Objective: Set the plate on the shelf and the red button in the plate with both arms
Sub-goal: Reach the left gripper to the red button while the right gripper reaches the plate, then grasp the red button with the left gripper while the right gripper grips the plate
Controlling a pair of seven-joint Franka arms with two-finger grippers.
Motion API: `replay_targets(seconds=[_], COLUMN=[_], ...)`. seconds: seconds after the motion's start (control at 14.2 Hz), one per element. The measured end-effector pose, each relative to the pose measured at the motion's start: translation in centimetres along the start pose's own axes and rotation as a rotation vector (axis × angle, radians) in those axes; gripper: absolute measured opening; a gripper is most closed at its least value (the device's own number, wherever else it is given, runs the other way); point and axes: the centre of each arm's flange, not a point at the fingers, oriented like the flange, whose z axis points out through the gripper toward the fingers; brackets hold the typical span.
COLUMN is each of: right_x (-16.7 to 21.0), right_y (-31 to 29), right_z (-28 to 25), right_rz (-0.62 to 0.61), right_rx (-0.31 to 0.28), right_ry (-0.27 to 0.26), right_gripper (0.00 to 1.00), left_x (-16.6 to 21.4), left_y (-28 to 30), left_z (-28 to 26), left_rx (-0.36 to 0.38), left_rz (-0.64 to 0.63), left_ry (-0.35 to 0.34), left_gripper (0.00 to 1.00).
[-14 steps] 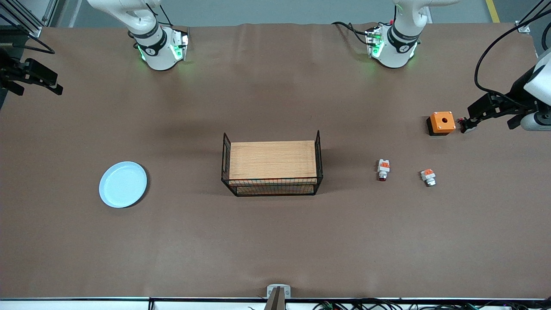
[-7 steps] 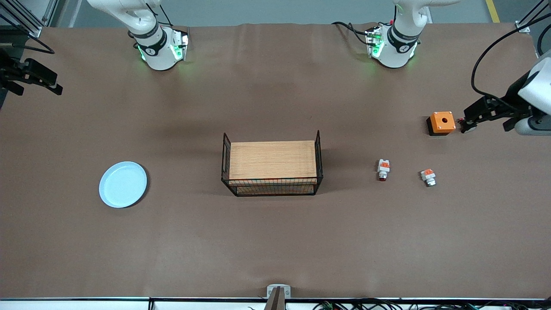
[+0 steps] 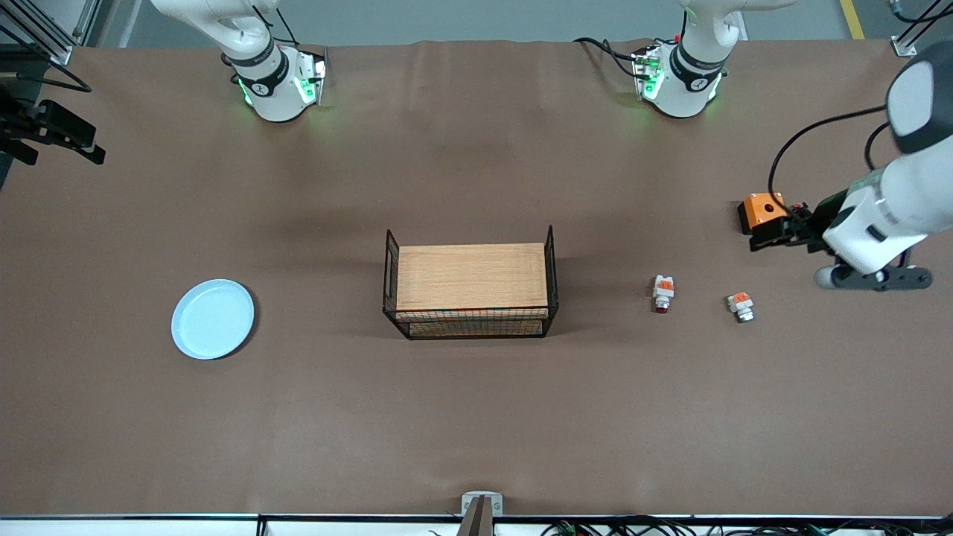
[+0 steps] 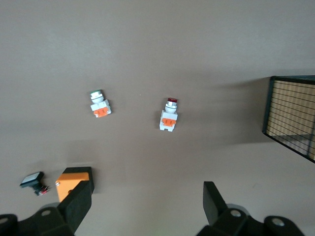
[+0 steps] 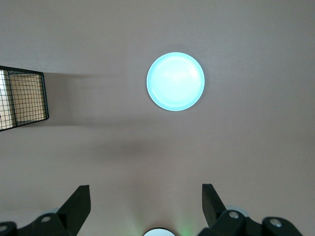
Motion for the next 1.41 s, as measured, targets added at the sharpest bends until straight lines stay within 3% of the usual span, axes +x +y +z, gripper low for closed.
replay_targets(seconds=[0.35, 0.85, 1.13, 1.41], right_x=[1.1, 7.8, 10.1, 12.4], right_y=[0.1, 3.1, 4.6, 7.0], right_z=[1.7, 11.7, 14.6, 19.3], right_rz=[0.001, 0.044, 0.051, -0.005], right_rx=[-0.003, -0.015, -0.023, -0.049], right_ry=[-0.032, -0.129, -0.101, -0.039], right_gripper=[1.0, 1.0, 1.0, 1.0], left_x=[0.7, -1.6, -3.5, -3.8], left_y=[2.1, 4.3, 3.8, 3.9], left_z=[8.1, 18.6, 23.3, 27.1], left_rx=[-0.003, 0.036, 0.062, 0.06], left_rz=[-0.004, 0.036, 0.078, 0.101], left_ry=[0.032, 0.139, 0.192, 0.185], left_gripper=[1.0, 1.0, 1.0, 1.0])
